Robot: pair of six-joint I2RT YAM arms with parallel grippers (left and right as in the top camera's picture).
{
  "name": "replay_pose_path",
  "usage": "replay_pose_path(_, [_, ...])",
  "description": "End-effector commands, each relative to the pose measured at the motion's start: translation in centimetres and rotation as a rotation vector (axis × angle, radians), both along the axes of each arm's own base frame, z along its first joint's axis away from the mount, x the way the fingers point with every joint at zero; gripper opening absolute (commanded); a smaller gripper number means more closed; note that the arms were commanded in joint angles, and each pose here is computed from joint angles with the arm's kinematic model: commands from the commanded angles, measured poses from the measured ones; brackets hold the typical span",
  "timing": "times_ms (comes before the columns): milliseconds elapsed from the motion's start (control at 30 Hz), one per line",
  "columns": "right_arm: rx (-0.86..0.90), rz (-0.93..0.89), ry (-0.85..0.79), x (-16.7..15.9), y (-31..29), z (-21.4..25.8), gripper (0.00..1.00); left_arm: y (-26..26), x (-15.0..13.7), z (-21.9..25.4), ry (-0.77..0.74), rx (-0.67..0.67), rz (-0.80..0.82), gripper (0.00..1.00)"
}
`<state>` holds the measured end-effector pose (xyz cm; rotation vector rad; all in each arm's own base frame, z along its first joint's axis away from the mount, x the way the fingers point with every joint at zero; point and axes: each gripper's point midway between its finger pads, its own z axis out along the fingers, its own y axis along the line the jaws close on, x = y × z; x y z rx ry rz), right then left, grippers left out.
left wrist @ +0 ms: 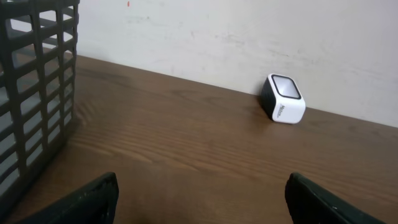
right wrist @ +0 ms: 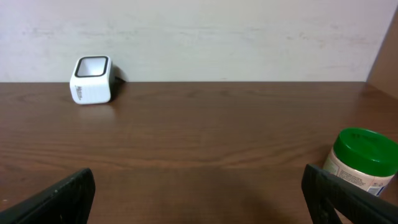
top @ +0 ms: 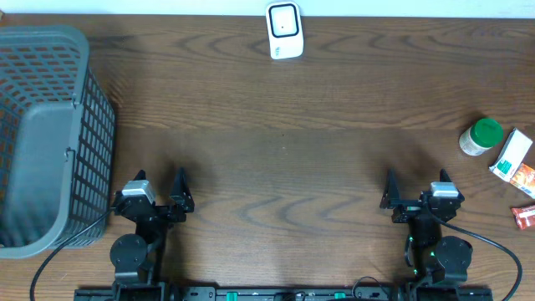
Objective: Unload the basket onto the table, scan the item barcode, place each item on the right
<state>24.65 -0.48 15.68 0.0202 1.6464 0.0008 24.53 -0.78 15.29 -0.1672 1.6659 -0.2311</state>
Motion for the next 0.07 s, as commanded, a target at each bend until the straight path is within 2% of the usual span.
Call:
replay_pose_path(0, [0.010, -0.007, -0.001, -0.03, -0.08, -0.02, 0.99, -0.26, -0.14, -1.37, 0.045, 0.018, -0.016, 0.86])
replay_pose_path(33, [0.010, -0.006, -0.001, -0.03, -0.07, -0.02, 0.99, -0.26, -0.14, -1.38, 0.045, 0.018, -0.016, 0.86])
